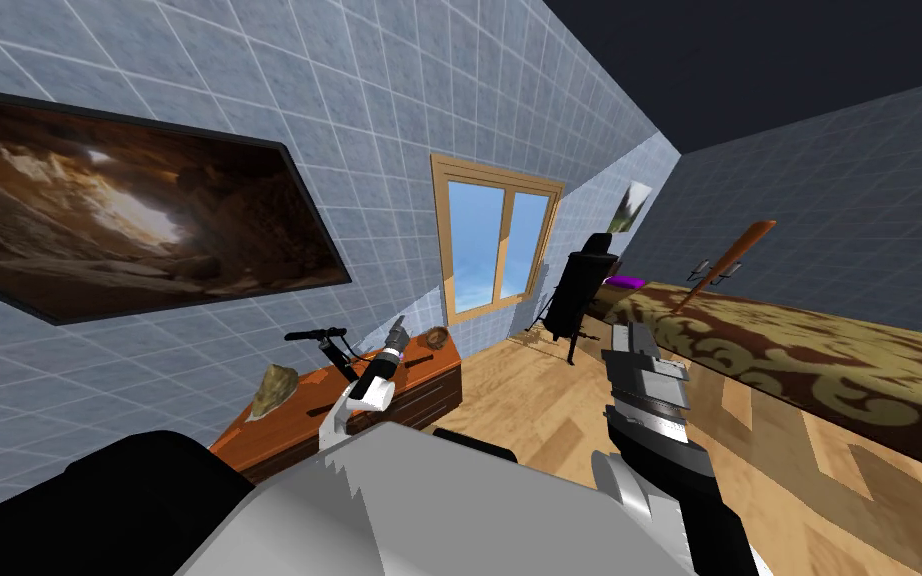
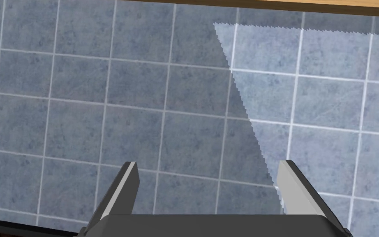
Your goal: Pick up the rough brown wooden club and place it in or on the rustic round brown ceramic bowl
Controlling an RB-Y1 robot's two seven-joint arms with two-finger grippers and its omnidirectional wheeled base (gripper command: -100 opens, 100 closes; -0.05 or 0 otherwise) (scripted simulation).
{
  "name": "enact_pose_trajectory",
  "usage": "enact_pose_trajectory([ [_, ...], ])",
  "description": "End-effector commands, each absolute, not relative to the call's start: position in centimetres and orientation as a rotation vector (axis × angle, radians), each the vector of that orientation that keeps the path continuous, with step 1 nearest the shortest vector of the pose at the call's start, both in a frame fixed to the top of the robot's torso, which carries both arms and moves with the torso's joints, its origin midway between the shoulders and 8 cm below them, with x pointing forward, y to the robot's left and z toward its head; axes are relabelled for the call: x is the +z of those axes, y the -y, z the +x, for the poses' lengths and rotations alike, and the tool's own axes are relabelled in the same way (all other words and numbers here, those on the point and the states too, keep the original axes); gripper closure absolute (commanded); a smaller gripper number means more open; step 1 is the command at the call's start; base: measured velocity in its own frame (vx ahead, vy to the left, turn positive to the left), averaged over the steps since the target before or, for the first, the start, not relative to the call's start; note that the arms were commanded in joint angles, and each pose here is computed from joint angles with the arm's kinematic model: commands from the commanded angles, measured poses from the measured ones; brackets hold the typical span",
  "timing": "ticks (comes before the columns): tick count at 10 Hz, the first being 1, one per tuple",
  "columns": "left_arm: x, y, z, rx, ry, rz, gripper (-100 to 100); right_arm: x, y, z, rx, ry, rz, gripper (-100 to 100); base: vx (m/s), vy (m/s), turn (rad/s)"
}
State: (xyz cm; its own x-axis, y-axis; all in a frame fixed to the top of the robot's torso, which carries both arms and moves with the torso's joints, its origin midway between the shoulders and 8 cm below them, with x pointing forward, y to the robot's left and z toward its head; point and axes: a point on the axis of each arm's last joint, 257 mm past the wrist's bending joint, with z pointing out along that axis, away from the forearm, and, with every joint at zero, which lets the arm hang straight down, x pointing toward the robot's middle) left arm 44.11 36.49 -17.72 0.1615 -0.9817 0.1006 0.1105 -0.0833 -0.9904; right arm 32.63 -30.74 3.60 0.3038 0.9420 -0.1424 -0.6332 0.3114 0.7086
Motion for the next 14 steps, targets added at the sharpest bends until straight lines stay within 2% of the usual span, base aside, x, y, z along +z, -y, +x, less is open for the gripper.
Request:
enact_pose_trajectory([
  [1, -20.1, -37.6, 44.3, -1.174, -0.984, -1.354, -100, 3.6, 30.7, 32.6, 1.129, -0.612, 0.598, 0, -0.057, 0.059, -0.149],
  [8, -26.3, -40.7, 44.4, -1.101, -1.014, -1.574, -100, 3.6, 30.7, 32.6, 1.129, -0.612, 0.598, 0, -0.054, 0.048, -0.131],
  [14, -34.5, -44.5, 42.9, -0.983, -1.005, -1.883, -100, 3.6, 30.7, 32.6, 1.129, -0.613, 0.598, 0, -0.044, 0.053, -0.186],
])
